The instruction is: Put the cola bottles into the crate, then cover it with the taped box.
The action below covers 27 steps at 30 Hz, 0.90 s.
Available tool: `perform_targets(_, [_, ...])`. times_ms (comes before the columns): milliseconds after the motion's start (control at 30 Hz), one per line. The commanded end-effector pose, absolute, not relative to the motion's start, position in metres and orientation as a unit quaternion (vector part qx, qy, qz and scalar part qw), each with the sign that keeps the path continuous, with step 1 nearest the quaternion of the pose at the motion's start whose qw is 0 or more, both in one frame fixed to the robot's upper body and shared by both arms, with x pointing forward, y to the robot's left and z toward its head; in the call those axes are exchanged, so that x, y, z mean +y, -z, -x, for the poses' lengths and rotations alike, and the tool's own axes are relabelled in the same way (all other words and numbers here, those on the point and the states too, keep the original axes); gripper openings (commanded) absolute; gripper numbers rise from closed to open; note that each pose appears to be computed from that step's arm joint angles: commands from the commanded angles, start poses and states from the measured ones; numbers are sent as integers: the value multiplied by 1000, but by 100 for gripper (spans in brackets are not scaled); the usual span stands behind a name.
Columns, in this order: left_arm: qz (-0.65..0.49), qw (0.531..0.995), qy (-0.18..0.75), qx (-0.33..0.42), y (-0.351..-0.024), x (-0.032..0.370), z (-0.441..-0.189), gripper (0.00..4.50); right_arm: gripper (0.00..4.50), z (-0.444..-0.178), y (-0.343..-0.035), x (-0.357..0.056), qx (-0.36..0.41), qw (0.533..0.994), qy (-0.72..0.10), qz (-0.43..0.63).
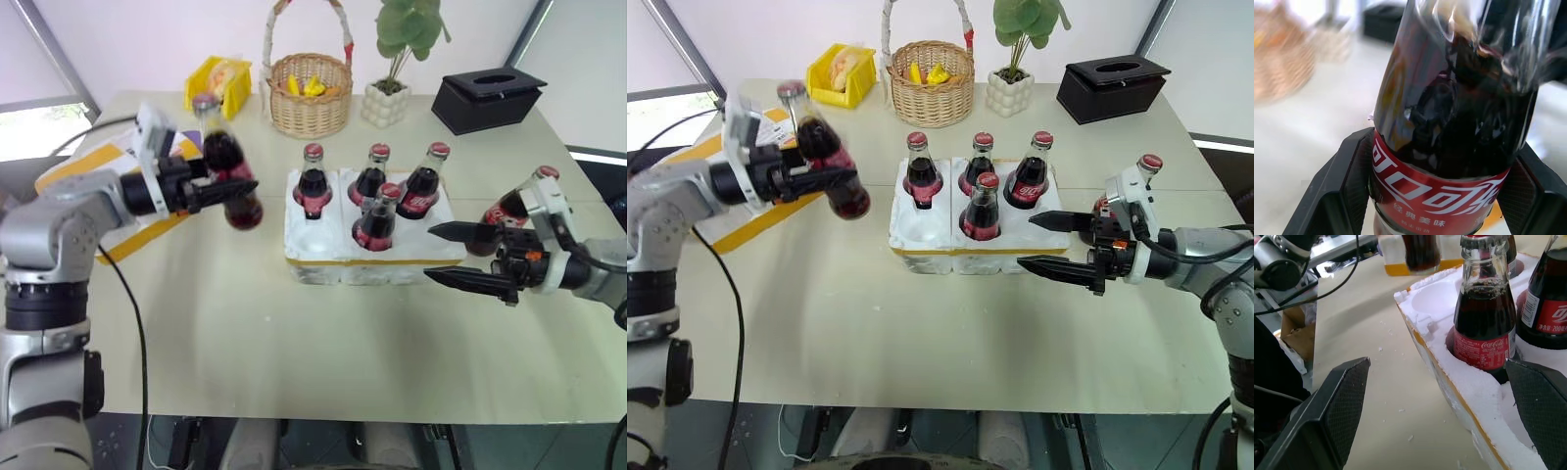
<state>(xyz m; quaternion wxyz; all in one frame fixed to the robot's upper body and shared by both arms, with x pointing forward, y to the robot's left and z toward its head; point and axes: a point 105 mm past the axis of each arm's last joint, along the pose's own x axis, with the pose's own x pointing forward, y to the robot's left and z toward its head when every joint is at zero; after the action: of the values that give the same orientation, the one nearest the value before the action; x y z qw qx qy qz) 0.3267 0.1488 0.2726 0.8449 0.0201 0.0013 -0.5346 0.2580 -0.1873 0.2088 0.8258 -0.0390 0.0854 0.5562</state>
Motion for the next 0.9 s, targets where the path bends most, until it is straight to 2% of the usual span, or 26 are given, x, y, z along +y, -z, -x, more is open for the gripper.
perform_targets(33, [-33, 808, 586, -49, -310, 126, -308, 281, 450, -256, -216, -184, 64, 824, -561, 48])
perform_targets(167, [-28, 779, 624, -55, -319, 100, -302, 281, 450, -255, -214, -185, 64, 826, -558, 47])
perform_targets(300, [-30, 764, 644, -41, -308, 80, -306, 281, 450, -254, -215, -186, 59, 833, -549, 45])
perform_targets(900, [-44, 769, 637, -1, -249, 61, -327, 281, 450, -250, -214, -190, 57, 847, -526, 41])
